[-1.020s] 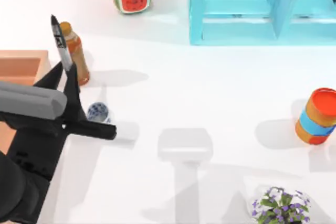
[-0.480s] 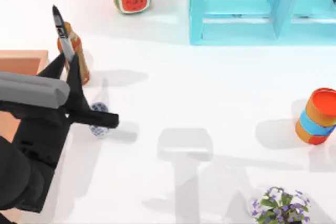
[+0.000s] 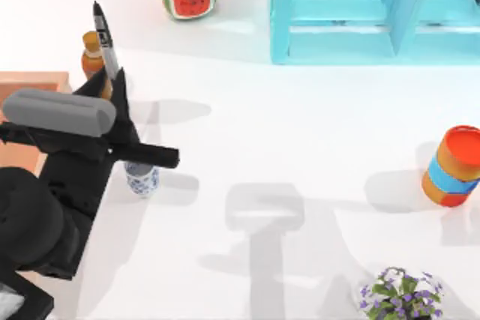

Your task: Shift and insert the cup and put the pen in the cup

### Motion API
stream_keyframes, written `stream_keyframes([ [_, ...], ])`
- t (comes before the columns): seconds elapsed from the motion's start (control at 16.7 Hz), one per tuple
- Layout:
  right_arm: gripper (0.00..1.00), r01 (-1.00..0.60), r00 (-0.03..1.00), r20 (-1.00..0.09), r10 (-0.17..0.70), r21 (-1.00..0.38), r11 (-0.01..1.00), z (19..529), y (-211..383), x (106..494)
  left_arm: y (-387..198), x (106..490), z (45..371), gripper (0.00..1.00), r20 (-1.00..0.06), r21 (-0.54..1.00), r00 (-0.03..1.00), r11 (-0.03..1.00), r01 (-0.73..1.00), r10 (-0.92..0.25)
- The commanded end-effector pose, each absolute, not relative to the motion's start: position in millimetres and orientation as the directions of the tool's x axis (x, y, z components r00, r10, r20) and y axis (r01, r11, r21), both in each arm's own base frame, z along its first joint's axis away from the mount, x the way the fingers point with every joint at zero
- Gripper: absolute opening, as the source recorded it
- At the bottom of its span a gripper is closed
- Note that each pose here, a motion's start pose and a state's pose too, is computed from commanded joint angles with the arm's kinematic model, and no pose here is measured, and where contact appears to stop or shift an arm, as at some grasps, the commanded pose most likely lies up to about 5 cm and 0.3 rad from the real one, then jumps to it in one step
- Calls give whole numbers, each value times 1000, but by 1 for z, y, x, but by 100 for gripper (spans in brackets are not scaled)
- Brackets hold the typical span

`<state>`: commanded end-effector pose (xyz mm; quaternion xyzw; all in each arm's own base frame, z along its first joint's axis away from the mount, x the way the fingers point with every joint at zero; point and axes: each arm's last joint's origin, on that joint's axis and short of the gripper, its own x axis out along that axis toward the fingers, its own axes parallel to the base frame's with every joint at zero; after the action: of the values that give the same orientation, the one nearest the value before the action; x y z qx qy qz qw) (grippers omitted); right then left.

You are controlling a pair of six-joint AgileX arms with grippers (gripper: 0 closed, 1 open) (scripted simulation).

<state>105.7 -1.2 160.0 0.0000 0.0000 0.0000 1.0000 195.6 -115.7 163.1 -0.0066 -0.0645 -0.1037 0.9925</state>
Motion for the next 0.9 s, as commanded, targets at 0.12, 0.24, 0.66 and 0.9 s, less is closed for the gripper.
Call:
stream_keyframes([
  [0.12, 100, 0, 1000, 0, 0, 0, 1000, 160, -1, 106, -116, 196, 163, 0, 129, 0, 970, 978, 207, -205],
  [0.24, 100, 0, 1000, 0, 0, 0, 1000, 160, -1, 106, -116, 196, 163, 15, 129, 0, 970, 978, 207, -205],
  [0.66, 100, 0, 1000, 0, 0, 0, 1000, 160, -1, 106, -116, 196, 163, 68, 129, 0, 970, 978, 207, -205],
  [0.9, 100, 0, 1000, 0, 0, 0, 1000, 160, -1, 106, -116, 196, 163, 98, 129, 0, 970, 978, 207, -205],
])
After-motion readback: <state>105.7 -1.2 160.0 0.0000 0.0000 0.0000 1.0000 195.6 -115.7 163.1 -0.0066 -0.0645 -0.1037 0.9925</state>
